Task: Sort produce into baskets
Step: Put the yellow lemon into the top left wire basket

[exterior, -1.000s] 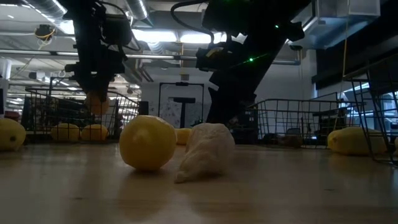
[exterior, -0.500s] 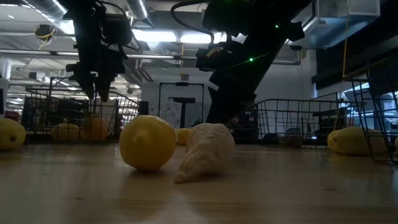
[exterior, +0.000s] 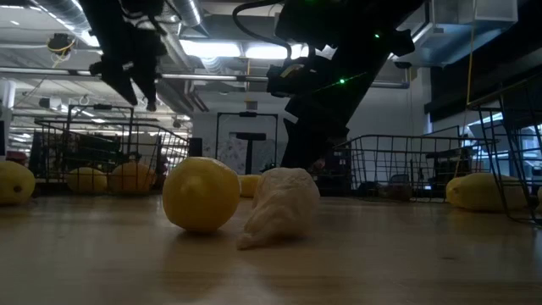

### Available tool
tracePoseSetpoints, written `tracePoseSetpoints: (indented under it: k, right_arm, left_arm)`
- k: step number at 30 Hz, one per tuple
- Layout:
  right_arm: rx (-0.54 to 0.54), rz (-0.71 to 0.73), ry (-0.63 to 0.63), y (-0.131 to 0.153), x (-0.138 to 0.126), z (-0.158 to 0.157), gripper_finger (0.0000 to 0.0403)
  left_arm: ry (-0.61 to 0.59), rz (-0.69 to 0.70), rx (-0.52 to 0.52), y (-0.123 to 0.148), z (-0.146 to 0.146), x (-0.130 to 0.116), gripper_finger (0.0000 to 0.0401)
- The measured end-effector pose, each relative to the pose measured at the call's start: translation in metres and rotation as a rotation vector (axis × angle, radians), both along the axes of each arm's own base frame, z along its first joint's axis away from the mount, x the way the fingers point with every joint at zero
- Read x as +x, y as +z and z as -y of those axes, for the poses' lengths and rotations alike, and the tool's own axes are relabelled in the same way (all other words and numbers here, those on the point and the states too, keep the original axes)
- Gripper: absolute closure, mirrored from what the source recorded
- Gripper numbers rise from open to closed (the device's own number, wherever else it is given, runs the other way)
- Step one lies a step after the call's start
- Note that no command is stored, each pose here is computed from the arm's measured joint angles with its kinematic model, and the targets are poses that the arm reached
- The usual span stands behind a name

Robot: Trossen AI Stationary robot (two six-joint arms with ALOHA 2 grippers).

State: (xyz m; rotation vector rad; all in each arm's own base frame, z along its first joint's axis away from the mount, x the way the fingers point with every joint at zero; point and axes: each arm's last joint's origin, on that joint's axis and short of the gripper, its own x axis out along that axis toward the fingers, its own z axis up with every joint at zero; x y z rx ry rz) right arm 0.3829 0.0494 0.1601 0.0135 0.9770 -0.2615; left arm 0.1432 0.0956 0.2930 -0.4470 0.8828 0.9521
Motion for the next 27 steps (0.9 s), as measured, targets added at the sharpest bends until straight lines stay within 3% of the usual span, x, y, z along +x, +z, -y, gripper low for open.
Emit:
tracePoseSetpoints:
  k: [8,27]
  right_arm:
    - [0.0,0.0,0.0,0.0,0.0,0.0,0.0084]
    - [0.0,0.0,0.0,0.0,0.0,0.0,0.0084]
  left_arm:
    - [-0.18,0.096,0.015,0.011,0.035,0.004,0.0097]
    - [-0.664,0.274,-0.004,0.01,0.123,0.056,0.0097]
